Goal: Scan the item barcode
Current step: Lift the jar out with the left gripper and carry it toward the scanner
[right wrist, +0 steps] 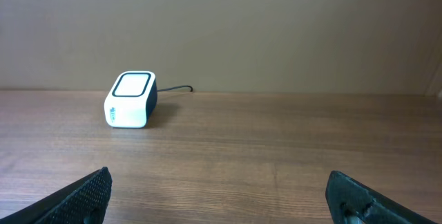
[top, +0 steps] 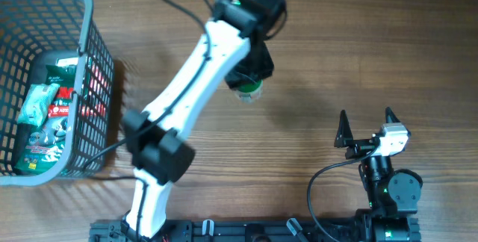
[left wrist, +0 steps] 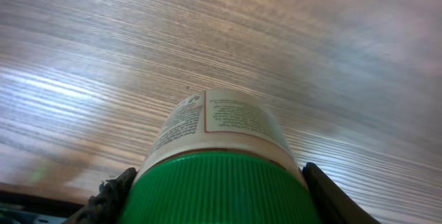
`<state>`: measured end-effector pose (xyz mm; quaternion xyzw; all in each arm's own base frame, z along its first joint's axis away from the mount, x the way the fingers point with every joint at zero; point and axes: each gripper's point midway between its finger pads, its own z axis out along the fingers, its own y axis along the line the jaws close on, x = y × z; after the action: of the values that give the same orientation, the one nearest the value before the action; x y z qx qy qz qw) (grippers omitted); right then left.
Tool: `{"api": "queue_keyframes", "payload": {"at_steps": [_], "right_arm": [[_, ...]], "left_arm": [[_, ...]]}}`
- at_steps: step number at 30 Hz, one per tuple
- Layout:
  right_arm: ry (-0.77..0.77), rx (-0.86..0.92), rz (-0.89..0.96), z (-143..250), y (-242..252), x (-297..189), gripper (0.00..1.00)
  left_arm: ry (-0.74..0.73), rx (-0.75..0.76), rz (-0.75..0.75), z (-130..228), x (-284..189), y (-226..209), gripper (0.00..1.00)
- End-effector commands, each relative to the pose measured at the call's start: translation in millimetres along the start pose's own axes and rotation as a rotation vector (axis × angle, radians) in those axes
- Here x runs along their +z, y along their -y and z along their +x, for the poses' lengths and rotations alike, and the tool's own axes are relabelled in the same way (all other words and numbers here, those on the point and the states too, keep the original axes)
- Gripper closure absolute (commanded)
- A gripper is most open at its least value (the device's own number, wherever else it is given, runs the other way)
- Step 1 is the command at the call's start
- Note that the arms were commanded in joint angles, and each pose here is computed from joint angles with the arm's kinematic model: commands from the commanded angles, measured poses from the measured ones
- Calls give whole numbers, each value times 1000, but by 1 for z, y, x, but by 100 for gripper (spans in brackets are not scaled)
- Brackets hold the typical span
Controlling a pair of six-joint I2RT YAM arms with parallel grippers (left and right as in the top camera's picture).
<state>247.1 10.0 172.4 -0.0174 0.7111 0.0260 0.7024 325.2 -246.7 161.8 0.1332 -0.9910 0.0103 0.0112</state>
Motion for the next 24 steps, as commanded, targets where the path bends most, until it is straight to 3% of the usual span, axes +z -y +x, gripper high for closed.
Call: {"api": "queue_keyframes", "payload": {"at_steps": [1, 17, 24], "right_arm": [[5, 16, 19, -1, 4, 0, 1], [5, 16, 19, -1, 4, 0, 0], [5, 15, 19, -1, 4, 0, 0]], "left_arm": [[7, 138, -44, -3, 31, 18, 54], [180, 278, -27, -20, 90, 84, 53], [168, 309, -49, -10, 119, 96, 51]]}}
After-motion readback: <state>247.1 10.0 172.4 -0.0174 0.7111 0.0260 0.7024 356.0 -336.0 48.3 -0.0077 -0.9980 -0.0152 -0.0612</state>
